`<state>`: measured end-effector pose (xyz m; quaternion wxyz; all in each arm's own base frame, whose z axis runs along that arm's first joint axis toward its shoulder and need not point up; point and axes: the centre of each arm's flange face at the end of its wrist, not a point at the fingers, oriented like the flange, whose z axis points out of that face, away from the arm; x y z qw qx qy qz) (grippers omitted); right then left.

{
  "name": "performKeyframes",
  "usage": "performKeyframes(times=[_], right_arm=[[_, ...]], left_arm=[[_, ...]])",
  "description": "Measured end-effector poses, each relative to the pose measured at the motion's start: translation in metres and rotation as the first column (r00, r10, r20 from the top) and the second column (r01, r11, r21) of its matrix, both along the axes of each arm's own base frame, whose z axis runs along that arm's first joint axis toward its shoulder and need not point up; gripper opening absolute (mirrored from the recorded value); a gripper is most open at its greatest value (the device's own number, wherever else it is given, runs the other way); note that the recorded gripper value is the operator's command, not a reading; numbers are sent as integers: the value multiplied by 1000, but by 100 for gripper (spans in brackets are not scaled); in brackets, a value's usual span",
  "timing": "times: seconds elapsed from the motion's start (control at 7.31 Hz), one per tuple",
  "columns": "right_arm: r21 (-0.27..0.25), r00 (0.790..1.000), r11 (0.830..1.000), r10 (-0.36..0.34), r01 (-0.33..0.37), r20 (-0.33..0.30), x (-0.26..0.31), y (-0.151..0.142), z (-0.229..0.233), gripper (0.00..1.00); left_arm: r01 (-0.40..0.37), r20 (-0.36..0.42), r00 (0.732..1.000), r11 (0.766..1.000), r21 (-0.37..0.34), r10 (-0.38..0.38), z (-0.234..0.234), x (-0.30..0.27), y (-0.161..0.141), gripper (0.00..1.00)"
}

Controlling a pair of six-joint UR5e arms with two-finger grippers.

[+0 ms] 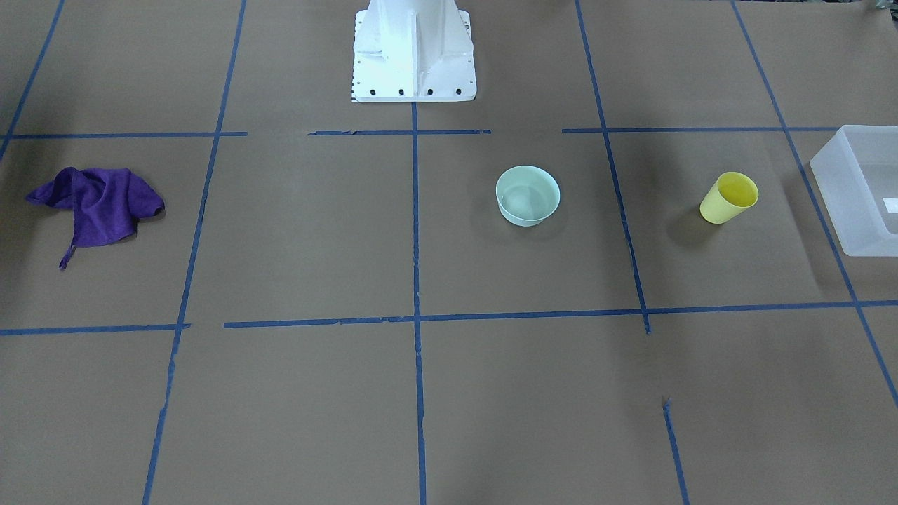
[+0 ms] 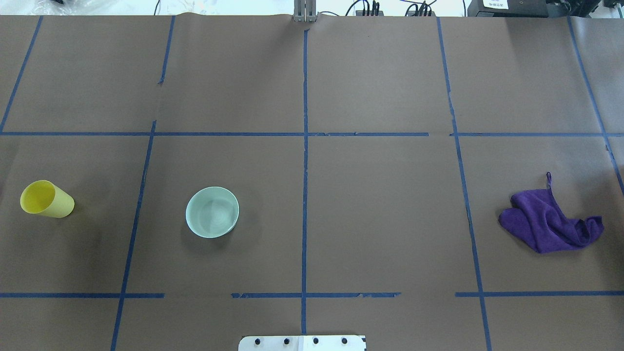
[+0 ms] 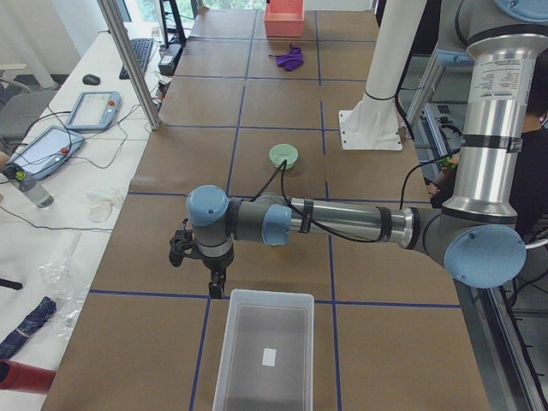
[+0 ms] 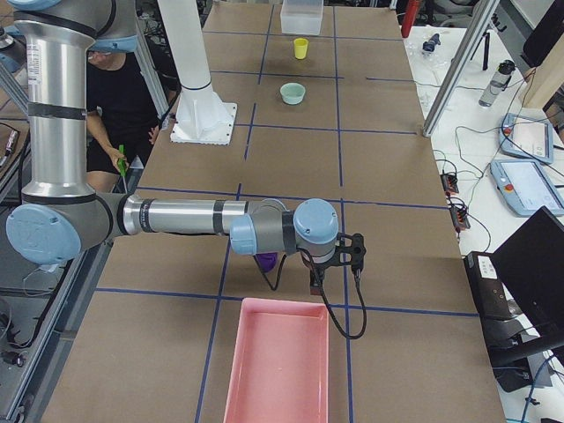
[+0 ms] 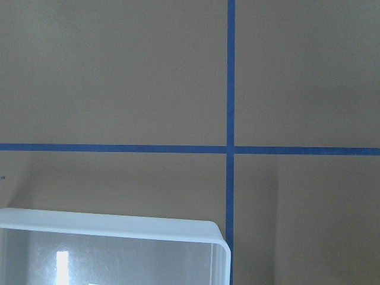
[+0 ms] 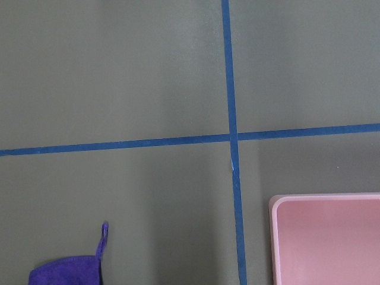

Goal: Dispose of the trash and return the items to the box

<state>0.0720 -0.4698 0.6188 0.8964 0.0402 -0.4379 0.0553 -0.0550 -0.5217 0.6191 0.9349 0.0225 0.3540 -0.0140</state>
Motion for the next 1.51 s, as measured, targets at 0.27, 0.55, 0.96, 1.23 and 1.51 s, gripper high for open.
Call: performKeyframes(times=[0.27, 0.55, 0.96, 1.23, 1.51], right_arm=[[6, 1000, 1000, 0, 0, 3, 0, -1, -3, 100], [11, 1000, 1000, 2, -2, 8, 0, -2, -6, 100], [15, 1000, 1000, 6, -6, 12, -1, -3, -9, 100], [20, 1000, 1000, 7, -7, 12, 0, -2, -12, 100], [21, 1000, 1000, 7, -7, 11, 0, -2, -13, 100]], left_arm=[[2, -2, 1000, 1000, 26, -2, -17, 0, -5, 100], [-4, -36, 999, 991, 133, 9, -65, 6, -12, 100], [-72, -85, 991, 943, 324, 105, -119, 48, -20, 100], [-147, -94, 978, 931, 335, 188, -124, 98, -17, 100], [-138, -69, 985, 957, 256, 161, -105, 151, 2, 100]])
